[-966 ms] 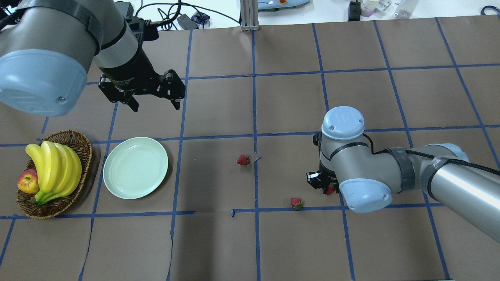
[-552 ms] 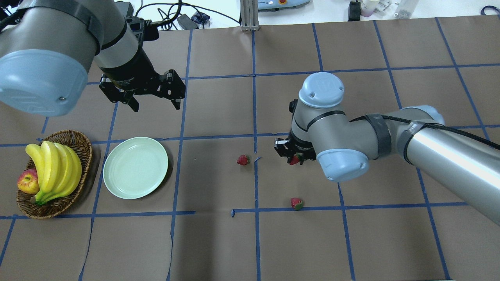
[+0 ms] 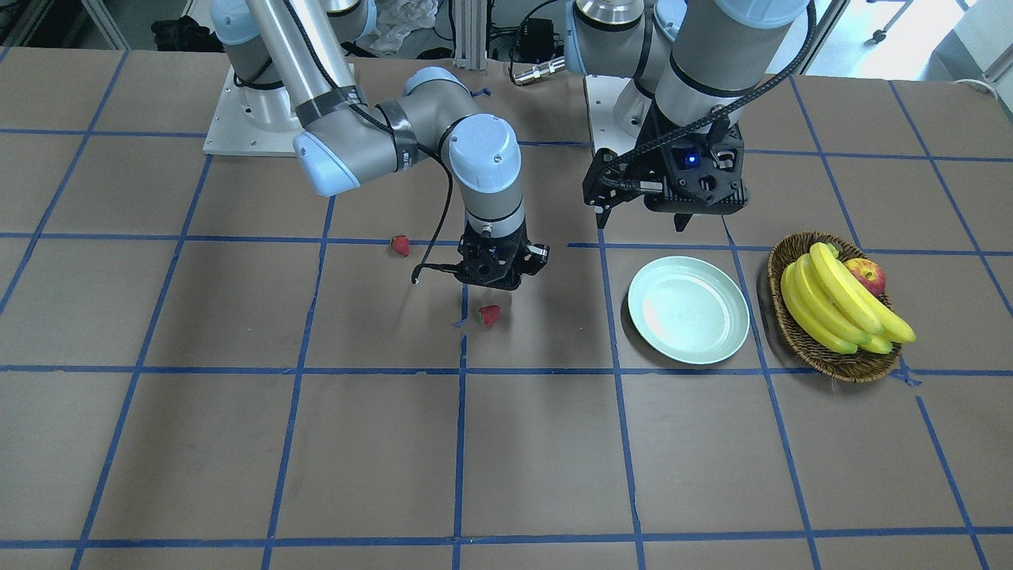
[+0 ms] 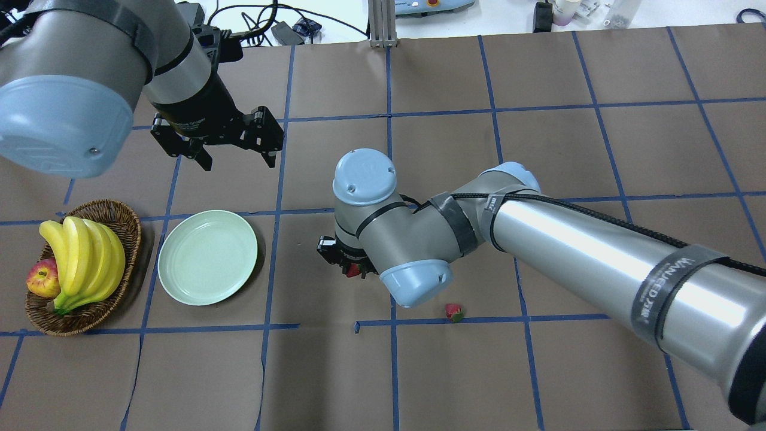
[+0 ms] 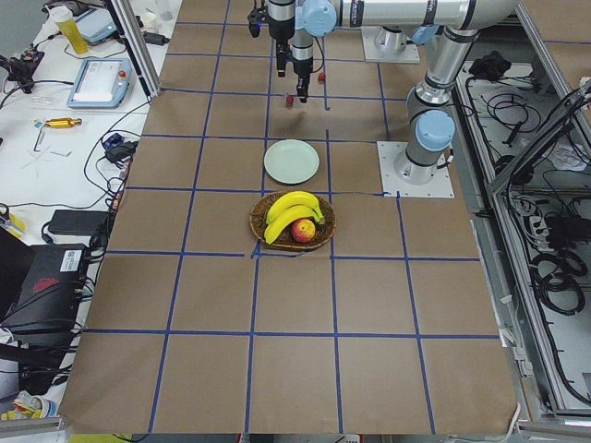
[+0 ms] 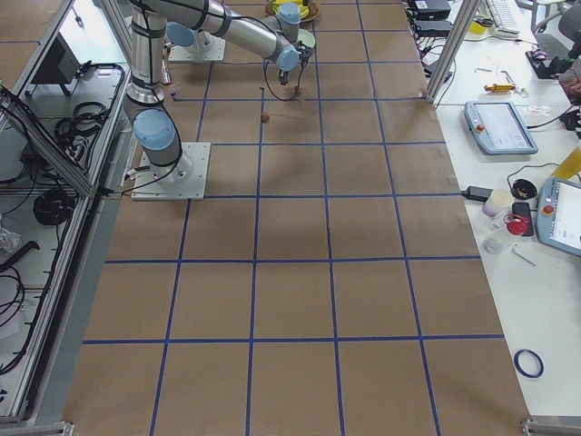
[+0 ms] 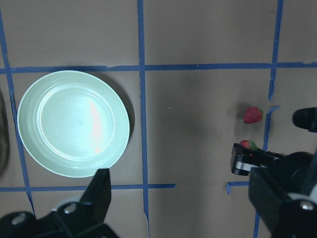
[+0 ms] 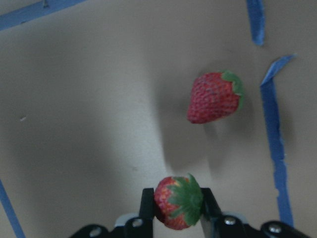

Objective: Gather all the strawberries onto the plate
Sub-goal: 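Carry the strawberry toward the plate with the right gripper and release, then lower the right gripper onto the last strawberry and close it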

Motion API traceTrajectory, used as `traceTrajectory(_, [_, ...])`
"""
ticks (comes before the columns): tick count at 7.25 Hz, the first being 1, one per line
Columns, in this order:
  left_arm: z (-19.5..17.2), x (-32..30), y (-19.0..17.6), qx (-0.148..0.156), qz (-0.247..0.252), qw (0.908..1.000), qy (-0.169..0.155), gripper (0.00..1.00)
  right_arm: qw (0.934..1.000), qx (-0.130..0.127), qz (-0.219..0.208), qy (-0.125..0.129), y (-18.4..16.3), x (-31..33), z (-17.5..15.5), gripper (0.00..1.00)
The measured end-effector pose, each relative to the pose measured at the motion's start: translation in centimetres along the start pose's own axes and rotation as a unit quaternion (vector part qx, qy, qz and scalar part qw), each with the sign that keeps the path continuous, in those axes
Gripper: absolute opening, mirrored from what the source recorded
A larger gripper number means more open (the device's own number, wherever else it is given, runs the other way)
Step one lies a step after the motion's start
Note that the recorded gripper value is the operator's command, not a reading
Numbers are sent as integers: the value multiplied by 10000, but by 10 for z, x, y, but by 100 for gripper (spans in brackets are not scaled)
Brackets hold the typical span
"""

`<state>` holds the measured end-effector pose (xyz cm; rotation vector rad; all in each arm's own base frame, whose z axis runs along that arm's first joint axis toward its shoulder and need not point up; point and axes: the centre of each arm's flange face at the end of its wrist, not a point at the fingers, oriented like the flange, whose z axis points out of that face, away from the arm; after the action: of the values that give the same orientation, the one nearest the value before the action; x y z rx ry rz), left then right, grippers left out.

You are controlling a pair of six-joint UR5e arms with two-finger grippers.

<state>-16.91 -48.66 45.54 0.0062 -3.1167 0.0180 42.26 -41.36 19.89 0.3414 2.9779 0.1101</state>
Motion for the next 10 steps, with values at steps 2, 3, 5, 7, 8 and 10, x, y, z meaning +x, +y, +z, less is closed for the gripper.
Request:
traceTrajectory(2, [-1,0,1,13,1,10000,1,100,10000,68,-3,-29,3,-5,7,100])
traceTrajectory(3, [-2,0,1,17,1,10000,3,100,9999,119,18,-23,1,-2,-5,100])
traceTrajectory(5, [-2,0,1,23,0,10000,3,100,9988,130,12,479,-8,27,-39,100])
traceTrajectory(7, [-2,0,1,18,0,10000,1,100,9916,-167,-348,1234,-15,80,-56,100])
traceTrajectory(8, [-1,0,1,7,1,10000,1,100,9874,-345,-481,1469,-11,105,-46,100])
traceTrajectory(10, [0,0,1,-5,6,10000,0,100,9834,-439,-640,1640,3,137,-20,98])
